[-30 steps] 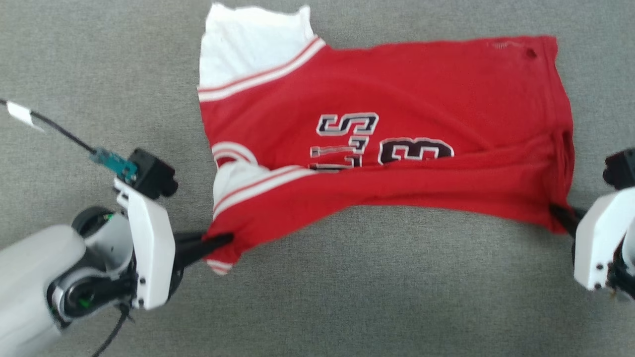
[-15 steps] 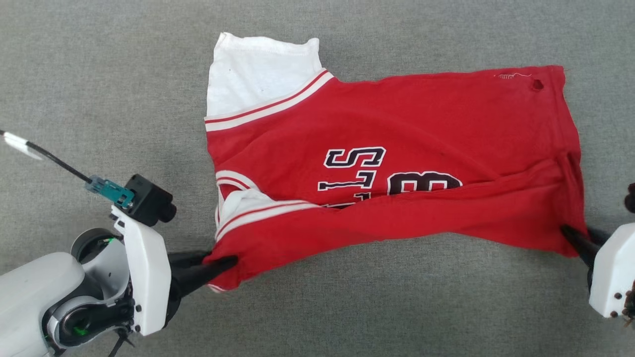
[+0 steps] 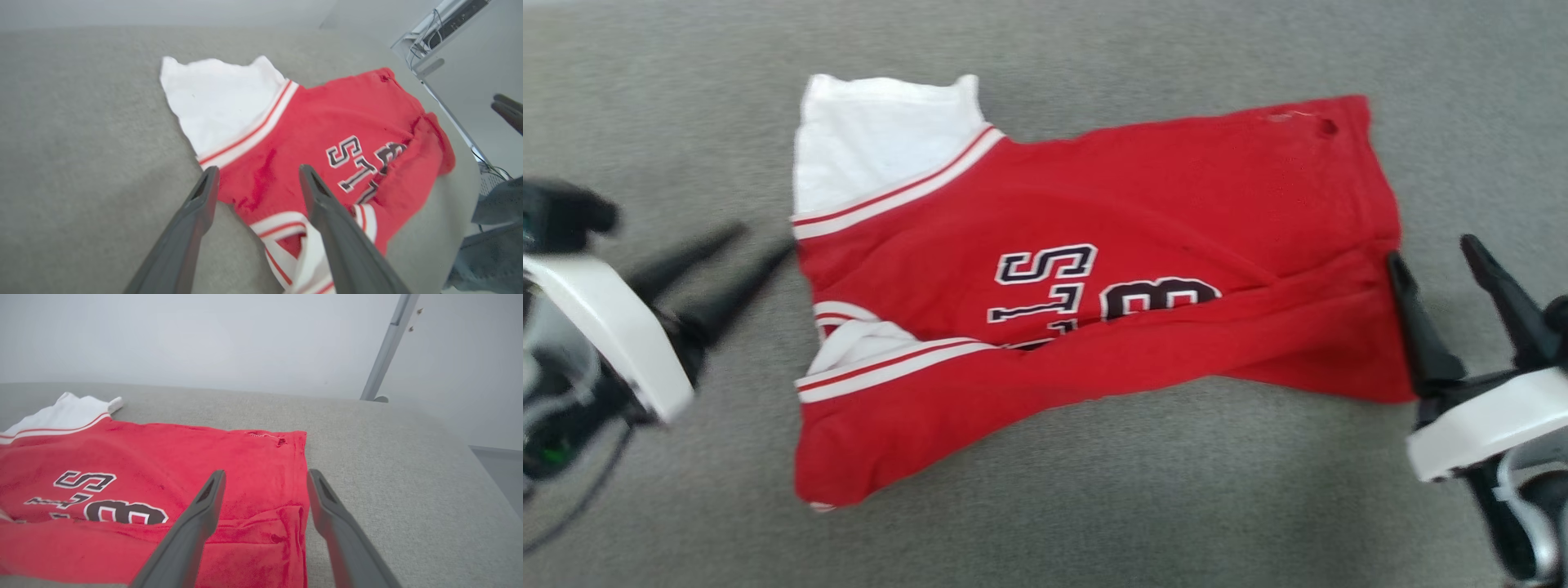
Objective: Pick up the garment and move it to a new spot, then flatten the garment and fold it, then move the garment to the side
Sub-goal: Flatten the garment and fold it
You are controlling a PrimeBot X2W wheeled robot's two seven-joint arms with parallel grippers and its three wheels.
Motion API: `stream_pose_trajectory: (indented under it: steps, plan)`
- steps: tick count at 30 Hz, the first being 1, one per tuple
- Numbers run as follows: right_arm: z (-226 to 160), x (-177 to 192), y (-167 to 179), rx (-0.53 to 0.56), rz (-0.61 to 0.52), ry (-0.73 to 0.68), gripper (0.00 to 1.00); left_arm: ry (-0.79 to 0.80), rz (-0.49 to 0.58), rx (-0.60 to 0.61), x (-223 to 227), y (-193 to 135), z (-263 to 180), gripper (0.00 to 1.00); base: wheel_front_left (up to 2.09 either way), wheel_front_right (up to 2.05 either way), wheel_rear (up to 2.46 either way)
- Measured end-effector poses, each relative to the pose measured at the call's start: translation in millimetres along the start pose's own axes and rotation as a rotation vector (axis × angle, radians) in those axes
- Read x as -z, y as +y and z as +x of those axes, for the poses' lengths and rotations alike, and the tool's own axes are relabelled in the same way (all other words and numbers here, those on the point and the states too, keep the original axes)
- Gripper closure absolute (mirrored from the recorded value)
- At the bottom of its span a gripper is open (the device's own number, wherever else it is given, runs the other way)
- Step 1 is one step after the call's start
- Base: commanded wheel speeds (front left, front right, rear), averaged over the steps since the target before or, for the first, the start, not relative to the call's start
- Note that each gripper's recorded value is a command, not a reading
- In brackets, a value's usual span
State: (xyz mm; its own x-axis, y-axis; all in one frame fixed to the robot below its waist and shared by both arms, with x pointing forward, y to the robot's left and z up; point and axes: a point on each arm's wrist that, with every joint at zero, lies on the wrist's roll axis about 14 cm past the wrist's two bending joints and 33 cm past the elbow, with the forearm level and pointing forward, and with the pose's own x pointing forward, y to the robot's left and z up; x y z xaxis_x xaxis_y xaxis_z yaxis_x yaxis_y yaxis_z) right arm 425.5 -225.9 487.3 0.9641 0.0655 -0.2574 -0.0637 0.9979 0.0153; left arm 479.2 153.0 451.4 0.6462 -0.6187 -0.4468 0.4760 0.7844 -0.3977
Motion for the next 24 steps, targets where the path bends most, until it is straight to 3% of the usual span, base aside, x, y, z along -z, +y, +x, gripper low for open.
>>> stream_pose_trajectory:
  steps: [4, 8, 15, 24]
  plan:
    - [-3.7, -5.2, 4.7, 0.033, 0.019, -0.118, 0.00, -0.121, 0.012, -0.045, -36.4, 20.9, 25.2, 0.00, 0.00, 0.00, 0.00]
    - [-9.7, -5.9, -2.3, 0.092, 0.035, -0.183, 0.00, -0.136, 0.024, -0.046, -55.0, 28.0, 55.7, 0.00, 0.00, 0.00, 0.00]
    - [-15.7, 7.8, -18.2, 0.170, 0.037, -0.176, 0.00, 0.022, 0.067, -0.098, -51.3, 57.3, 104.3, 0.00, 0.00, 0.00, 0.00]
    - [-20.0, 25.0, -32.6, 0.229, 0.030, -0.130, 0.00, 0.232, 0.036, -0.197, -26.4, 98.8, 136.7, 0.00, 0.00, 0.00, 0.00]
